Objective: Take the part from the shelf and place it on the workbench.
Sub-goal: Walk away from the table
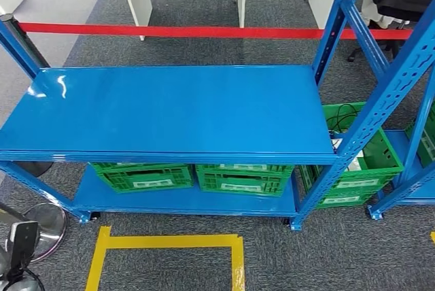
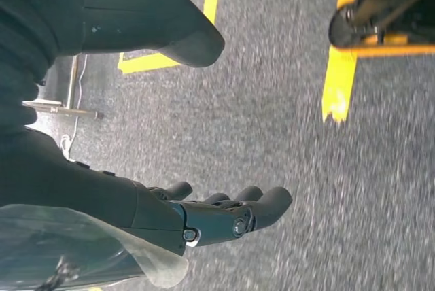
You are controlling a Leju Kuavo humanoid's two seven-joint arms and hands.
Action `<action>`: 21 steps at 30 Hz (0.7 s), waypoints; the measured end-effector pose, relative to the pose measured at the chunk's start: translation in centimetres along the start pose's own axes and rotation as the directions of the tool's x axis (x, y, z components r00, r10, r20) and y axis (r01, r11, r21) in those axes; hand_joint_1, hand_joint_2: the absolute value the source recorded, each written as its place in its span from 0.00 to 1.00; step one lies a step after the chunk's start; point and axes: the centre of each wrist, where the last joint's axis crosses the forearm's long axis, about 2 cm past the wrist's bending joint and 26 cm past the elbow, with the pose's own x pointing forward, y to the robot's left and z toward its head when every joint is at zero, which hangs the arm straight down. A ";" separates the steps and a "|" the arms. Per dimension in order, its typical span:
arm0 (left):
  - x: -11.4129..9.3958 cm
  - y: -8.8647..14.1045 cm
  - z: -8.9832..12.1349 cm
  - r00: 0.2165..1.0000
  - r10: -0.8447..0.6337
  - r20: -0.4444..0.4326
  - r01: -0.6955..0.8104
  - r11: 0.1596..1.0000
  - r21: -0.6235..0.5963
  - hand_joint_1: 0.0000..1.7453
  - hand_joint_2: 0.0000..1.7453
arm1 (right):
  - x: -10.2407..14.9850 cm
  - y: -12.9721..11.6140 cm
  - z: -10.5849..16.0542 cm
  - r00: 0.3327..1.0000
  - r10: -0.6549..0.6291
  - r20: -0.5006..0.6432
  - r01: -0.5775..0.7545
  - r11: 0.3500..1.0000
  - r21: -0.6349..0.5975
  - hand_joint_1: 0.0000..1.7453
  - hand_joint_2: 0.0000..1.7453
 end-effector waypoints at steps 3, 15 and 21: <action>-0.9 -0.3 1.2 0.998 -0.003 -0.064 0.001 1.000 -0.025 0.00 1.00 | 0.0 0.0 0.0 1.000 0.000 0.000 0.000 1.000 -0.001 0.00 1.00; -2.3 -1.1 4.3 0.982 -0.091 -0.165 0.062 0.984 -0.169 0.00 1.00 | 0.0 -0.4 -0.1 1.000 -0.006 0.018 0.006 0.999 -0.031 0.00 1.00; -2.7 -1.8 6.2 0.969 -0.153 -0.192 0.094 0.953 -0.287 0.00 1.00 | 0.0 -0.4 -0.1 1.000 -0.008 0.021 0.009 0.999 -0.031 0.00 1.00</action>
